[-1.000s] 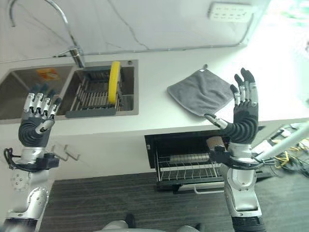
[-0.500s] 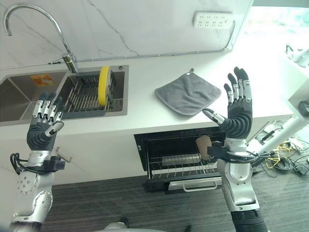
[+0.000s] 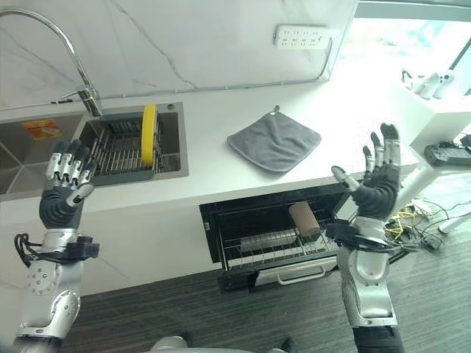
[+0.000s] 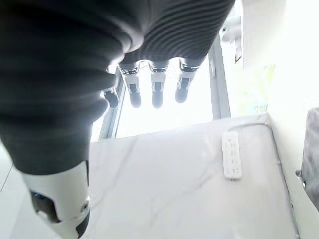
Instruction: Place the dishes in the dishwasher.
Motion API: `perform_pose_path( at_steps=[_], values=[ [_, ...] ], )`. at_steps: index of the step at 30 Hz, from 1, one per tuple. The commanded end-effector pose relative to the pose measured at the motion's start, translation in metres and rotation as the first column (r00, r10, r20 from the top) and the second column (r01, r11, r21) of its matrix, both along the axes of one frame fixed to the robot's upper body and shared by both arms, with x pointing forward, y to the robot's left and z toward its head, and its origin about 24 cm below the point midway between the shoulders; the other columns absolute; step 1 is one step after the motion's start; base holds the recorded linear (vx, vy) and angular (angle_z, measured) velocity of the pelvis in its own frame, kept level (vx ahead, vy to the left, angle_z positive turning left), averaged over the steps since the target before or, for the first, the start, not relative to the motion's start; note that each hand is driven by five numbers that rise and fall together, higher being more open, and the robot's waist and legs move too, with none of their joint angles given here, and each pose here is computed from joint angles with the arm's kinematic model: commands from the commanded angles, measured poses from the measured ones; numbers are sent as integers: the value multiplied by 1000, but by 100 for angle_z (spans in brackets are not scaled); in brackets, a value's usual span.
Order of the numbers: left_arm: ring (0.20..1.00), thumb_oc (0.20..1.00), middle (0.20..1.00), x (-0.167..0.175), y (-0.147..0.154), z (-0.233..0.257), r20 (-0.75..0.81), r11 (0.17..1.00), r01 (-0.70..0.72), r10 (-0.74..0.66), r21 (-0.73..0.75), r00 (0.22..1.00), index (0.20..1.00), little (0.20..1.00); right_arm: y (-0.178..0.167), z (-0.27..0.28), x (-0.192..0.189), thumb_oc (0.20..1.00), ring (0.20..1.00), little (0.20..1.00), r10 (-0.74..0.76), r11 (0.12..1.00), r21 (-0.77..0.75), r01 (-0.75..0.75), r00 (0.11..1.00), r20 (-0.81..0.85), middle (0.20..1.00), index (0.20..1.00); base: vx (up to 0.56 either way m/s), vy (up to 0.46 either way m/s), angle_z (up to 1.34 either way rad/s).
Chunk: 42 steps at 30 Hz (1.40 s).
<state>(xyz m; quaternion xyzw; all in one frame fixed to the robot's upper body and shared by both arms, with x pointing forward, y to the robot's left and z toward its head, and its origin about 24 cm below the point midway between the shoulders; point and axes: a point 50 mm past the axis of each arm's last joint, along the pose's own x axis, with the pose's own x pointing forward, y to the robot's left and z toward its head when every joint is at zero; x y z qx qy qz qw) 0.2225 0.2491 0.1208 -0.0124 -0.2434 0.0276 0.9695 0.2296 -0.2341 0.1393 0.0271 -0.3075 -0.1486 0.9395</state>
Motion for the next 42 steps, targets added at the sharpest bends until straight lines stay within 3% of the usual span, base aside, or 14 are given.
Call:
perform_pose_path(
  at_steps=[1, 6, 17, 24, 31, 42],
  values=[
    [1000, 1000, 1000, -3, 12, 23, 99, 995, -87, 82, 53, 992, 1000, 1000, 1, 40, -8, 1000, 1000, 1000, 55, 993, -109, -36, 983, 173, 1000, 1000, -15, 185, -39],
    [1000, 1000, 1000, -7, 25, 19, 60, 988, -147, 144, 40, 988, 1000, 1000, 4, 33, -6, 1000, 1000, 1000, 107, 990, -105, -94, 987, 123, 1000, 1000, 45, 4, -35],
    [1000, 1000, 1000, -16, 12, 2, 43, 986, -162, 160, 50, 986, 1000, 1000, 30, 26, 13, 1000, 1000, 1000, 216, 970, -132, -205, 973, 82, 1000, 1000, 42, -72, 8],
    [1000, 1000, 1000, -17, 17, 8, 81, 979, -202, 198, 39, 977, 1000, 1000, 20, 29, 5, 1000, 1000, 1000, 202, 971, -150, -188, 976, 81, 1000, 1000, 100, 414, -26],
    [1000, 1000, 1000, -3, 8, 18, 124, 970, -184, 164, 161, 979, 1000, 1000, -1, 16, -4, 1000, 1000, 1000, 73, 991, -116, -66, 996, 54, 1000, 1000, 70, 476, 14],
    [1000, 1000, 1000, -3, 17, 17, 117, 965, -218, 202, 149, 972, 1000, 1000, 9, 27, 2, 1000, 1000, 1000, 132, 985, -125, -120, 988, 85, 1000, 1000, -10, 121, -6]
  ],
)
